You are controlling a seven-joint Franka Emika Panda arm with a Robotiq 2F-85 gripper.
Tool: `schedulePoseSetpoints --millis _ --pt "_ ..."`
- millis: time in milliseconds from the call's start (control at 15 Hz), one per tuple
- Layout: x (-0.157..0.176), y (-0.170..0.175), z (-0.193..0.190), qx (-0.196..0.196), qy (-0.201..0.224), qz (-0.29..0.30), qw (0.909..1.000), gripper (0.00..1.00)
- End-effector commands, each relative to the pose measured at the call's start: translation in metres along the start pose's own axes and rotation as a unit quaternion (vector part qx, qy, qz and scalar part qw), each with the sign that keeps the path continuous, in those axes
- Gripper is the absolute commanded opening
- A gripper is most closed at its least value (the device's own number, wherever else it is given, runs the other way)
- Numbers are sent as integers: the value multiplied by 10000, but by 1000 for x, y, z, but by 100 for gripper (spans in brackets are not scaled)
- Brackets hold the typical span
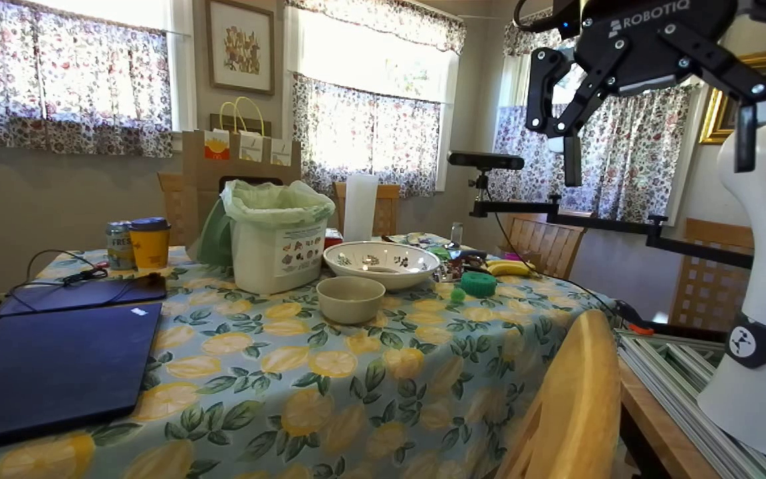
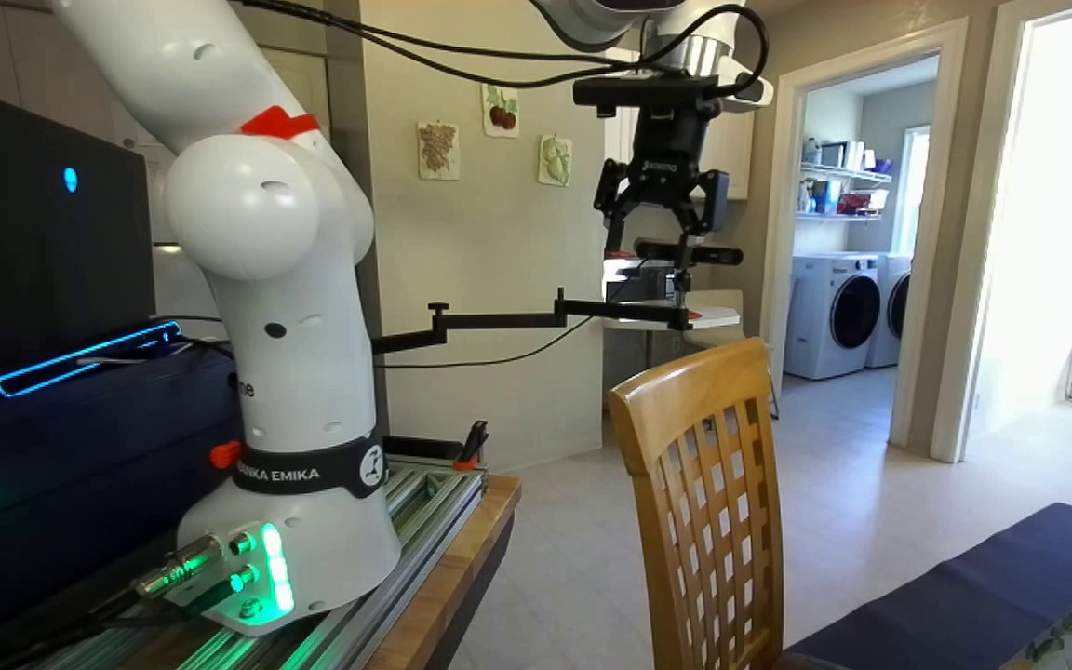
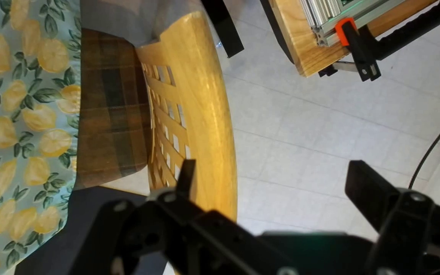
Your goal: Move the chair forward
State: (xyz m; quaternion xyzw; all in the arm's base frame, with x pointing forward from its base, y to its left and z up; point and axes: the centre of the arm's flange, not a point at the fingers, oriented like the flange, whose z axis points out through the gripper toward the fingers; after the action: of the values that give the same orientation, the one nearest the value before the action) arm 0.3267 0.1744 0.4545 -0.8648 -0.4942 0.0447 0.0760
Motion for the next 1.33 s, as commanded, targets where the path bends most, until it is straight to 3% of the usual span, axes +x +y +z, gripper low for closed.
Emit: schedulePoseSetpoints --millis 0,667,1267 --pt "7 -1 4 12 50 -60 10000 100" --pt "69 -2 39 50 579 -410 9975 100" --pt "92 -5 78 67 695 -670 9953 100"
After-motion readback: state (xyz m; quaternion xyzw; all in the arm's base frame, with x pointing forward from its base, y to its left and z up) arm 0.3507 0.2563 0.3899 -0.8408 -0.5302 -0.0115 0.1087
